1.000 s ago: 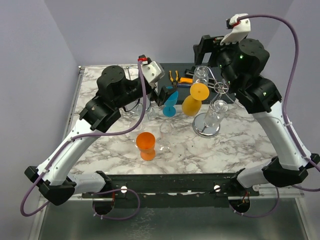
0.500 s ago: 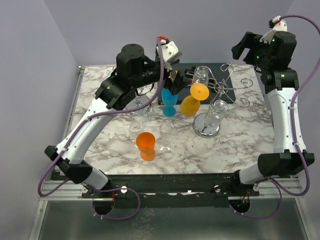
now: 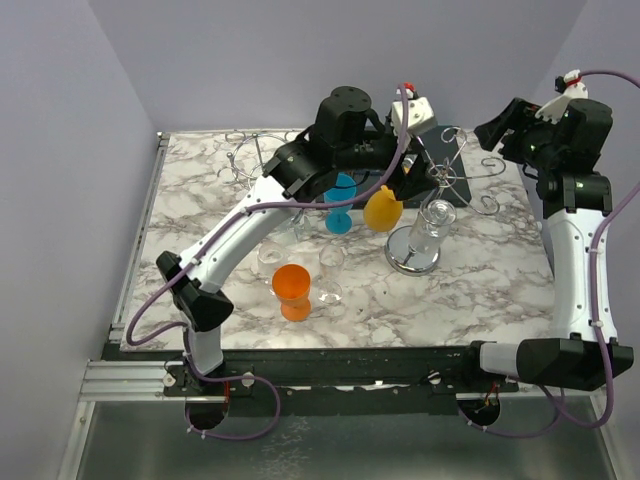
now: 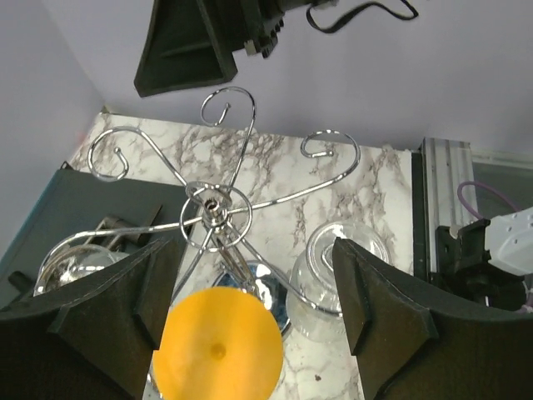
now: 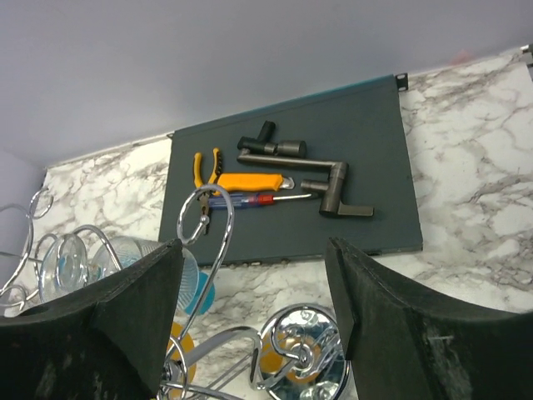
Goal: Place the wine glass upside down on the wine glass rack
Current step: Adjust the wine rack at the center of the board.
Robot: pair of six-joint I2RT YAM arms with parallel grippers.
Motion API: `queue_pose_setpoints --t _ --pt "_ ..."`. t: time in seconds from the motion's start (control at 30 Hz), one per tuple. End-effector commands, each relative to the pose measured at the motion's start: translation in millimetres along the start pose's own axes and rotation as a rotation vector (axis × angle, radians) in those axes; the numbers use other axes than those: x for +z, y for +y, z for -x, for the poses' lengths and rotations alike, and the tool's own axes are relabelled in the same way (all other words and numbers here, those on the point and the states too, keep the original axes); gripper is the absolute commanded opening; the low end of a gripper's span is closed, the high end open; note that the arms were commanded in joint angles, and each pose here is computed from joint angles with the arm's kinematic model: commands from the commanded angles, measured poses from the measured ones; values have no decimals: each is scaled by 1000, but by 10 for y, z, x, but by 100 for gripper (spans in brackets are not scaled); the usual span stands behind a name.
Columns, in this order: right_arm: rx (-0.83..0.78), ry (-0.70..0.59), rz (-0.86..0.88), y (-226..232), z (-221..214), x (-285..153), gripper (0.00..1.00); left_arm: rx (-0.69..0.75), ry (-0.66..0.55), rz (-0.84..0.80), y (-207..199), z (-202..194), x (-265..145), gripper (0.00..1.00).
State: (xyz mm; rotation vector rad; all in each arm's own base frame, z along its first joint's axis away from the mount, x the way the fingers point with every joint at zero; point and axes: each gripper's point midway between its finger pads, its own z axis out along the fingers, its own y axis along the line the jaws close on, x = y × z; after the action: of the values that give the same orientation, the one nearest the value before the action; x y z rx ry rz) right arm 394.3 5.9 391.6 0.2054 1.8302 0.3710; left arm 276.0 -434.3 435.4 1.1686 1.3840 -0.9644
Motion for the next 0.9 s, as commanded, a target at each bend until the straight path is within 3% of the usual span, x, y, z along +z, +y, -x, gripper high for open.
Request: queue_pose_setpoints --t 0.0,0.27,0.67,0.87 --pt "22 13 28 39 -94 -78 73 -43 -23 -45 -28 89 161 79" --pt "13 24 -5 -31 -178 -113 67 -100 -21 -16 119 0 453 68" --pt "9 36 -9 -55 -309 -194 61 -111 17 57 163 -216 742 61" --pt "12 44 -9 -67 -373 -208 57 -142 13 106 274 -261 819 50"
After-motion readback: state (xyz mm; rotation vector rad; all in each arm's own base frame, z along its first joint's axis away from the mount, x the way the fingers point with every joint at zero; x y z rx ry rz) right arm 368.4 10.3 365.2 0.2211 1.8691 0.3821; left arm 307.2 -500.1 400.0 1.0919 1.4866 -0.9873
